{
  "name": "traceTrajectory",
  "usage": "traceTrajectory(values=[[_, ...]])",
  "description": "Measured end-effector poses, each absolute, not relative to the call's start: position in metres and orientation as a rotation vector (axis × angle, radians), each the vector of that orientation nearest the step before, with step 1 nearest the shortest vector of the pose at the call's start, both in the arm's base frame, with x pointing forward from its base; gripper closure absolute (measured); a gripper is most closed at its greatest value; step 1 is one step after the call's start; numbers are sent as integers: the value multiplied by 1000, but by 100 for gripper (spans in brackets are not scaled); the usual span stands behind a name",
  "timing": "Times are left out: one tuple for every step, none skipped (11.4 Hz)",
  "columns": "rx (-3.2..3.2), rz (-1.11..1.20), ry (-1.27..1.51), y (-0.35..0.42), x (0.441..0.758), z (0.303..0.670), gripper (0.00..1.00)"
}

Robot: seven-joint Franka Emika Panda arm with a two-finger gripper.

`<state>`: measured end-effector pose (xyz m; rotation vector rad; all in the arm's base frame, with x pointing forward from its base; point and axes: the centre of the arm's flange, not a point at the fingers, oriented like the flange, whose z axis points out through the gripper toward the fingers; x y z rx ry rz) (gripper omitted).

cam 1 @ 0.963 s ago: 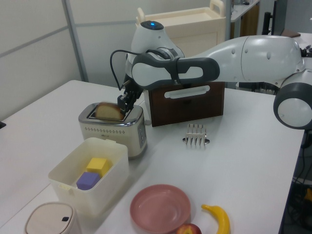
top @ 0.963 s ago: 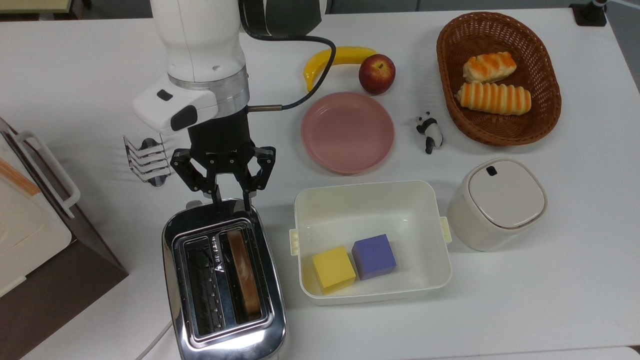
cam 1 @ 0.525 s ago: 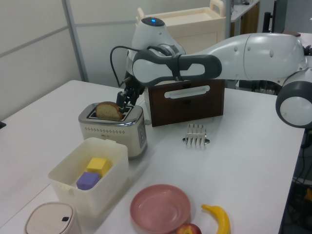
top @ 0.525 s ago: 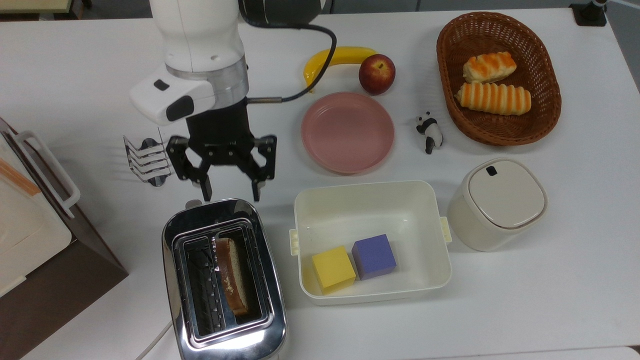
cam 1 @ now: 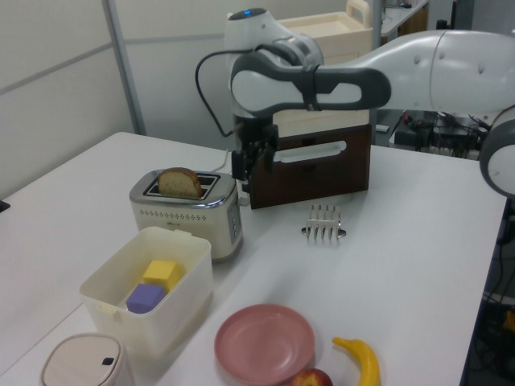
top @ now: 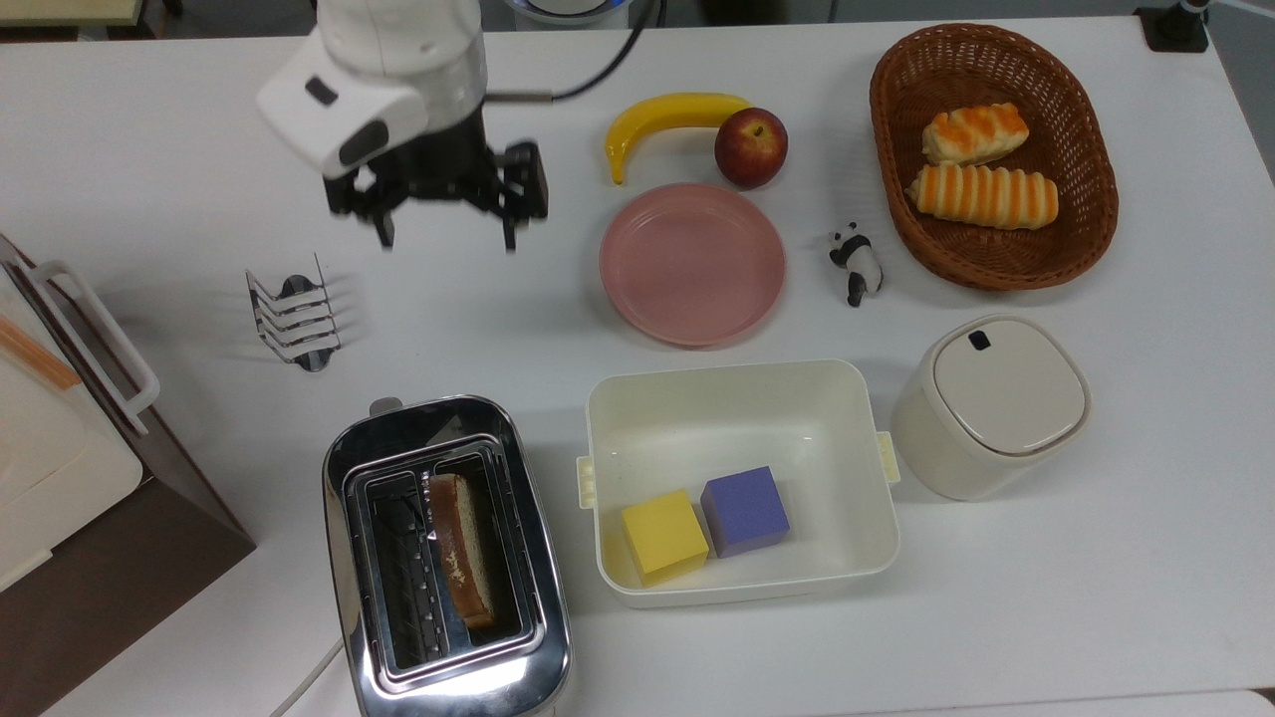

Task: Put the bread in the toaster

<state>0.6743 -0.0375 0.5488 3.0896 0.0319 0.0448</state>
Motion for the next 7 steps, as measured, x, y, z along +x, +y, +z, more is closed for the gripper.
traceTrajectory(values=[[3096,-13,45,-31,660,563,0],[3101,-68,52,-18,646,576,0],[3102,-106,16,-7,633,584,0],[3099,-124,-17,-2,622,587,0],[3092,-142,-36,-4,613,586,0],[3087,-157,-41,-6,605,586,0],[3086,-162,-43,-8,600,587,0]])
